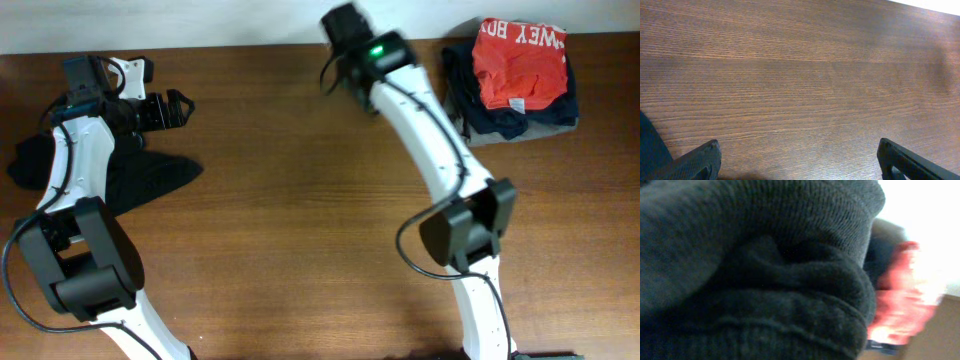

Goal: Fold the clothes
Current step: 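Lift the folded striped bundle and carry it to the red stack, then lower the bundle onto the stack top and open the right gripper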

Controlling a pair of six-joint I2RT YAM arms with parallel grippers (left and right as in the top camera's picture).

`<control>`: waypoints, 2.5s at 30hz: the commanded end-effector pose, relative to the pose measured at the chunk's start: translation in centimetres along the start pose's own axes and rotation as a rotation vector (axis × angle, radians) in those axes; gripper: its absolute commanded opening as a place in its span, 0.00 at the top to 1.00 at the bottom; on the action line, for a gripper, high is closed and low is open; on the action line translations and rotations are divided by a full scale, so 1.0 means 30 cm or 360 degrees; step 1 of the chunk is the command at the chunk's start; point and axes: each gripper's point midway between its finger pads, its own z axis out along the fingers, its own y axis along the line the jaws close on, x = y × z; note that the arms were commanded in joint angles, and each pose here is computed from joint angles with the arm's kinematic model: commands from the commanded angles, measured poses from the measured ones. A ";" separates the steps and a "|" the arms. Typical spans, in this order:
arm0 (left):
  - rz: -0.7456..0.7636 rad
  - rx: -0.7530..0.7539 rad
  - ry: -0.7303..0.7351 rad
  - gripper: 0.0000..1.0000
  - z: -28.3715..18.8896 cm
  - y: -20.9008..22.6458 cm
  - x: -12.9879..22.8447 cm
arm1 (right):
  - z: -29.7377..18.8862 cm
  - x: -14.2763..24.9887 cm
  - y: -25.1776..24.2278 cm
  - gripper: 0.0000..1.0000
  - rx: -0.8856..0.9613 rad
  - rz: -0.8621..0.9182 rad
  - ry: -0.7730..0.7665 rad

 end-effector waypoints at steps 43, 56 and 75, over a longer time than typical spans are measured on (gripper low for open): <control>0.0187 0.0035 -0.0128 0.01 0.012 -0.111 -0.091 | 0.444 0.294 -0.936 0.96 0.0253 -0.1033 -0.0615; 0.0175 0.0025 -0.0152 0.01 0.011 -0.109 -0.104 | 0.542 0.509 -0.843 0.83 -0.0078 -0.0983 -0.0346; 0.0153 0.0038 -0.0154 0.01 0.016 -0.123 -0.106 | 0.046 0.437 -0.870 0.01 -0.0045 -0.0768 -0.0463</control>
